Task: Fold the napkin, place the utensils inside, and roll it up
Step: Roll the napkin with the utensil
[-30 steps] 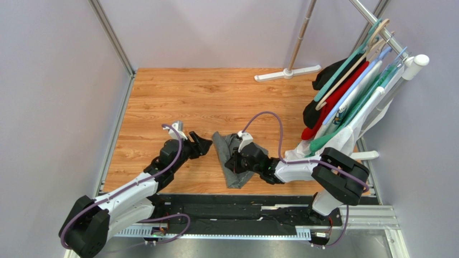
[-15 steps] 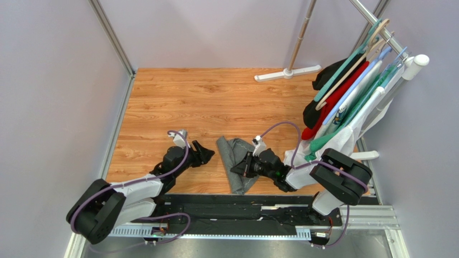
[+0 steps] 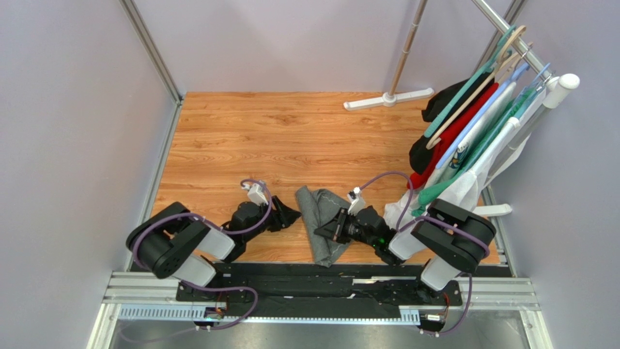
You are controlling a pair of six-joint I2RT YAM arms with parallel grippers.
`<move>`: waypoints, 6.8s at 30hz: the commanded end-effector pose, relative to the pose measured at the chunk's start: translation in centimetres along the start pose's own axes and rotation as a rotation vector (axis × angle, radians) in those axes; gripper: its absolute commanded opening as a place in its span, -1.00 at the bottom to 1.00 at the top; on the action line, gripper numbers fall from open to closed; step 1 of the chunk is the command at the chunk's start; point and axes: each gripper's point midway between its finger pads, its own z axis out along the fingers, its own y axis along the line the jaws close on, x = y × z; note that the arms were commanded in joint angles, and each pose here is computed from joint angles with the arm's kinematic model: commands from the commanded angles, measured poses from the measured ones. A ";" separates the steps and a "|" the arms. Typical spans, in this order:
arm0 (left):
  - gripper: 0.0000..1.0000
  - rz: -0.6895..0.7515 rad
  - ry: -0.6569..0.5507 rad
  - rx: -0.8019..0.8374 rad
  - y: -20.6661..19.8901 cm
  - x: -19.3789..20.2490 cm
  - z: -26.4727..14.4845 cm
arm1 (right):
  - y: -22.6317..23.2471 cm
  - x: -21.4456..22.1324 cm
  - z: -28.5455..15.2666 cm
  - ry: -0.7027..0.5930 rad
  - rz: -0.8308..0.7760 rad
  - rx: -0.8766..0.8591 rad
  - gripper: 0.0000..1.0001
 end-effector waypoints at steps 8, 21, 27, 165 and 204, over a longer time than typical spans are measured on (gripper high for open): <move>0.21 -0.084 -0.016 0.150 -2.0 0.4 2.2 | -3.6 0.9 -0.2 0.018 -0.010 0.126 -1.00; -0.05 -0.061 0.051 0.165 -2.8 2.1 4.0 | -3.6 0.5 0.1 0.039 -0.068 0.170 -1.00; -0.16 -0.035 0.057 0.200 -3.8 2.2 4.3 | -4.4 0.8 0.5 0.056 -0.074 0.190 -1.00; 0.54 0.064 0.019 0.129 -3.9 -2.7 0.7 | -0.8 2.3 0.6 0.096 -0.153 0.096 -1.00; -1.00 0.114 0.097 0.121 -3.0 -0.2 4.7 | -4.2 1.6 0.5 0.117 -0.127 0.195 -0.72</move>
